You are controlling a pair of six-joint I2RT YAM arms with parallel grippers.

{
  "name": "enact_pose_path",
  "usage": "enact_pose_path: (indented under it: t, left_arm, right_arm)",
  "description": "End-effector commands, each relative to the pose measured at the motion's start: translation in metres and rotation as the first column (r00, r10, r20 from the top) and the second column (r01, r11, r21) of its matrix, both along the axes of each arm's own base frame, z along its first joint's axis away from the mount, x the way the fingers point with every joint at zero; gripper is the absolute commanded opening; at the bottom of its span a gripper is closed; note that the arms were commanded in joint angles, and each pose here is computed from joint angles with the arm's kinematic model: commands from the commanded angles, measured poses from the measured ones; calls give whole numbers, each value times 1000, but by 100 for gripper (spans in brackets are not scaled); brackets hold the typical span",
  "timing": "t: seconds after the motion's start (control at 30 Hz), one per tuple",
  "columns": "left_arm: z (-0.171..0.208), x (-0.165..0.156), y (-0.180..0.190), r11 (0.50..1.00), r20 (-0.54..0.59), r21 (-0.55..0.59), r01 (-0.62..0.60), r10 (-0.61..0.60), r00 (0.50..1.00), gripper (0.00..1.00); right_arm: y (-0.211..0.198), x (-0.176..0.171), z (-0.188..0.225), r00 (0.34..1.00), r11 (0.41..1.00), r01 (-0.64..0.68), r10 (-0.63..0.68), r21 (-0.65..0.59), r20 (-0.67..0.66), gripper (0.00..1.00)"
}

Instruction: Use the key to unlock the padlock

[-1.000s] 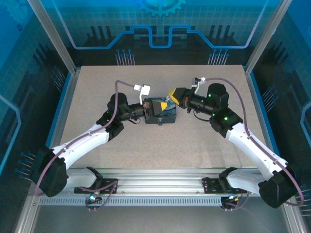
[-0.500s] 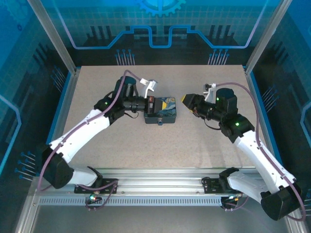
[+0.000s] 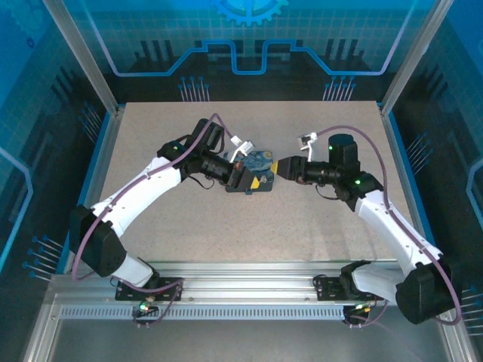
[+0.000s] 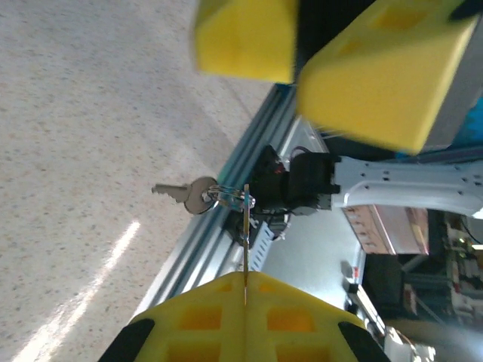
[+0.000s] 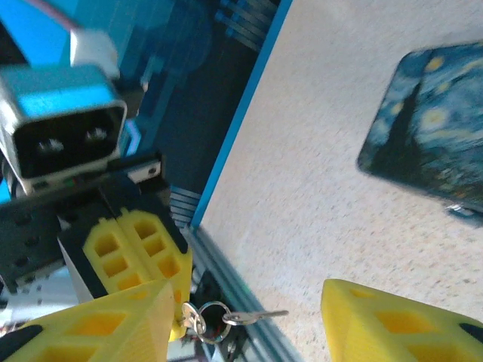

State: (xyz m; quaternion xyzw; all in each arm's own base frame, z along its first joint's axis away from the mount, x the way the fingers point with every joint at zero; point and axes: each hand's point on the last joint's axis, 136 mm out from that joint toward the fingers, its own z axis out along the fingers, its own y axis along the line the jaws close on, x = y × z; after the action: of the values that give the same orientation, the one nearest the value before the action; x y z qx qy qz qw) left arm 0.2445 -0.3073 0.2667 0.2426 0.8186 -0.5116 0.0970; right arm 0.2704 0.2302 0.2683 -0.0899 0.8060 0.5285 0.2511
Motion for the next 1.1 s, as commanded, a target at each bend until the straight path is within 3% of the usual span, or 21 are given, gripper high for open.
enact_pose_path:
  t: [0.0,0.4,0.9,1.07]
  left_arm:
    - [20,-14,0,994,6,-78,72,-71,997,0]
    - [21,-20,2,992,13,-88,92,-91,996,0]
    - [16,-19,3,993,13,-80,91,-90,996,0]
    - [15,-19,2,993,8,-80,91,-90,996,0]
  right_arm:
    - [22,-21,20,981,987,-162,159,18,108,55]
    - [34,-34,22,964,971,-238,233,24,131,35]
    - [23,-45,28,957,968,-249,243,19,157,34]
    - [22,-46,30,955,967,-254,247,23,166,23]
